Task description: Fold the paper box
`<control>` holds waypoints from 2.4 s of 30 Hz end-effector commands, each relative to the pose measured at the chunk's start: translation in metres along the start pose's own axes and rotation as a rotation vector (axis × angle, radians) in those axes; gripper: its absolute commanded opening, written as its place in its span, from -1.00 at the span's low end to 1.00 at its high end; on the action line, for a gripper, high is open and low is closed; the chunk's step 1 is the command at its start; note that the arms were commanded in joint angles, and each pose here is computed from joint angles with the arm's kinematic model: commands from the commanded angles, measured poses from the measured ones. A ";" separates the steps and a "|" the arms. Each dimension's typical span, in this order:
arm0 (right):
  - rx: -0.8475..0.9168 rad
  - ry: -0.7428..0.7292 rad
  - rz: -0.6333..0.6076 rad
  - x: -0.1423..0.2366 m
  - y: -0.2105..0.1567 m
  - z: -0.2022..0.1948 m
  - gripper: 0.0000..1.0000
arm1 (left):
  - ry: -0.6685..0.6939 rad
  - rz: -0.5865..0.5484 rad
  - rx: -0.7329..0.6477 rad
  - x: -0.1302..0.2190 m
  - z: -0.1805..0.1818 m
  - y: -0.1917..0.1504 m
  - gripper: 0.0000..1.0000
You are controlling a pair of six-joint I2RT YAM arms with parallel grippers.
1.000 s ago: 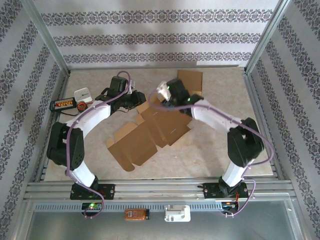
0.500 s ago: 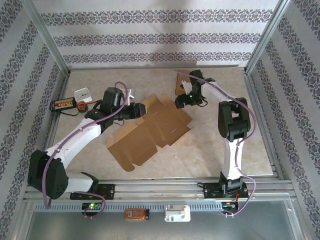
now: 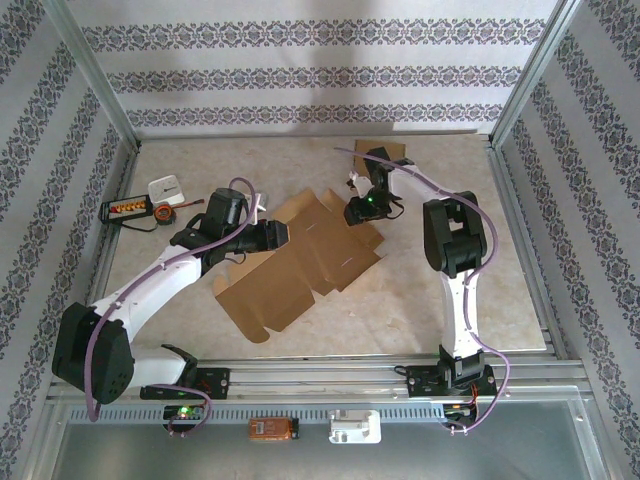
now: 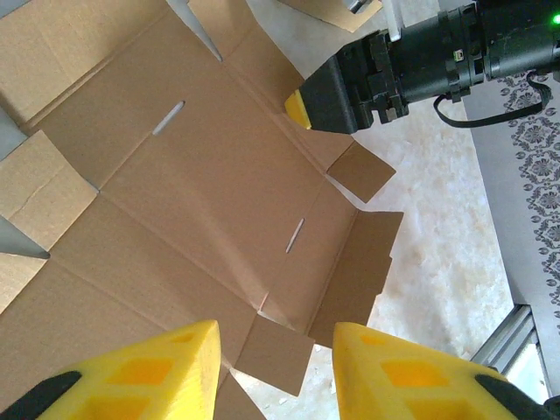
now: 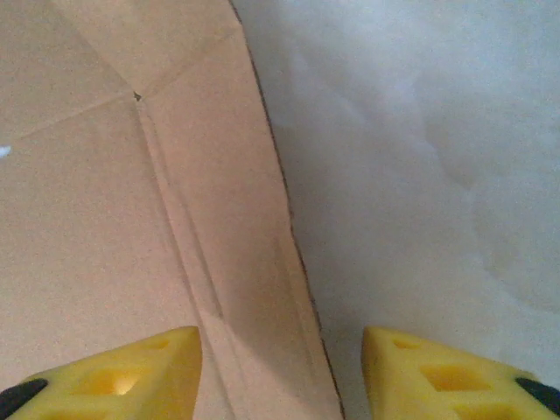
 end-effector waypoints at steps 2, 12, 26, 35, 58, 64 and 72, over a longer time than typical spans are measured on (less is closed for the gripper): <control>0.016 0.022 0.079 -0.012 -0.006 0.010 -0.17 | 0.009 -0.030 -0.036 0.007 -0.007 0.003 -0.23; 0.410 -0.367 -0.147 0.061 0.001 0.064 -0.90 | 0.080 -0.084 -0.049 0.013 -0.010 0.016 -0.21; 1.195 -1.112 -0.443 0.093 -0.027 0.148 -0.95 | -0.003 -0.233 0.178 0.020 0.007 0.053 -0.26; 1.328 -1.344 -0.576 0.083 -0.016 0.169 -0.96 | -0.070 -0.217 0.226 -0.013 0.013 0.077 -0.38; 1.365 -1.347 -0.586 0.066 -0.015 0.170 -0.94 | 0.037 -0.257 0.208 -0.018 0.034 0.126 -0.58; 1.352 -1.344 -0.602 0.069 -0.012 0.172 -0.93 | -0.099 -0.143 0.261 -0.057 0.040 0.131 -0.60; 1.335 -1.336 -0.602 0.067 -0.008 0.173 -0.93 | -0.222 -0.106 0.281 -0.090 0.022 0.120 -0.69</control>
Point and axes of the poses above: each hand's point on the last joint's axis, 136 mm out from that joint toward the fingers, its own x axis back along the fingers, its own z axis along the line the jaws close on, y = z × x, the point moved 10 cm from there along x, back along the fingers, and after that the axes turned 2 degrees about x, right-handed, at the moved point
